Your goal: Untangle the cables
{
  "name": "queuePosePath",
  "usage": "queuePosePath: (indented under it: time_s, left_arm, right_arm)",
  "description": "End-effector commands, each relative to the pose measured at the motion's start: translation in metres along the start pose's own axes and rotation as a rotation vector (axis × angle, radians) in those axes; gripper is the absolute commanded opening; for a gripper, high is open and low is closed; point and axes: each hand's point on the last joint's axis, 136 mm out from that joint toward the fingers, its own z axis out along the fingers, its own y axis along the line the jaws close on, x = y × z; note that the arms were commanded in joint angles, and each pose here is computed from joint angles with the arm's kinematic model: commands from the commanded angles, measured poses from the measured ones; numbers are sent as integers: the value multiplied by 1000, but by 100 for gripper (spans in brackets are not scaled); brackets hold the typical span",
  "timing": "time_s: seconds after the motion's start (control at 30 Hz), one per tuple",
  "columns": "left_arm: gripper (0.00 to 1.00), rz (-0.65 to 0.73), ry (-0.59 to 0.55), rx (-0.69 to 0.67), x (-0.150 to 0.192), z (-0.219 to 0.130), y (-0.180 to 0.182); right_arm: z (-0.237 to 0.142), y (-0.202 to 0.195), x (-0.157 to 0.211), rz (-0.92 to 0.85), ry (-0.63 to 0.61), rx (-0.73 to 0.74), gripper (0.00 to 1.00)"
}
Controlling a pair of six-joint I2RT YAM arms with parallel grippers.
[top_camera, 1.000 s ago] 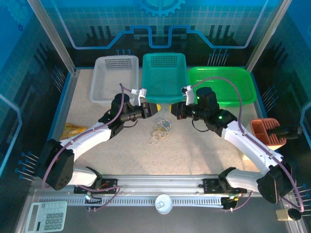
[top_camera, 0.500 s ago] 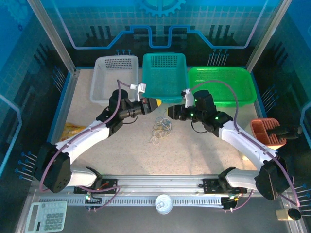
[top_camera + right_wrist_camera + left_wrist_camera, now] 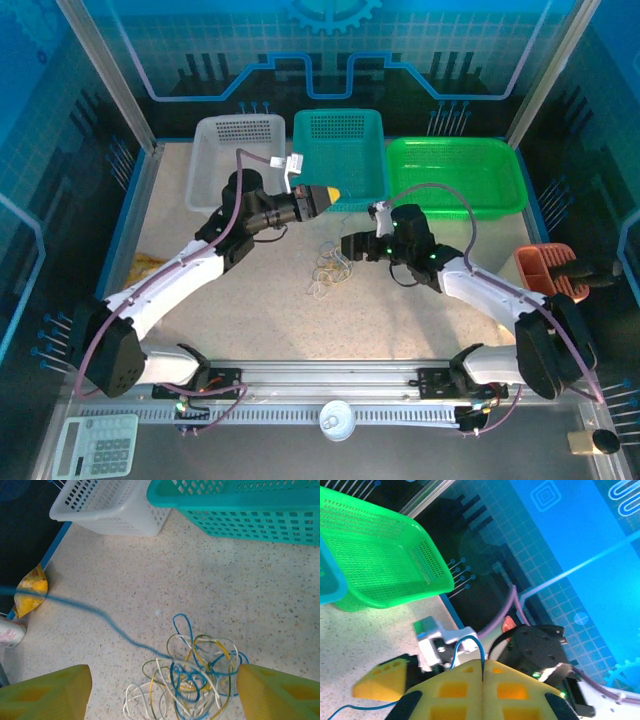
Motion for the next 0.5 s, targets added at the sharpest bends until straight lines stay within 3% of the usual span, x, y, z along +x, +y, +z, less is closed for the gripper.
queuePosePath:
  time_s: [0.0,0.47]
  left_arm:
    - [0,10,-2,73,-10,-1,-34]
    - [0,64,-102,175,-65,-19,-119]
  right_arm:
    - [15,-1,-2,-15,-31,0,77]
    - [61,-30,35,65,31,79,67]
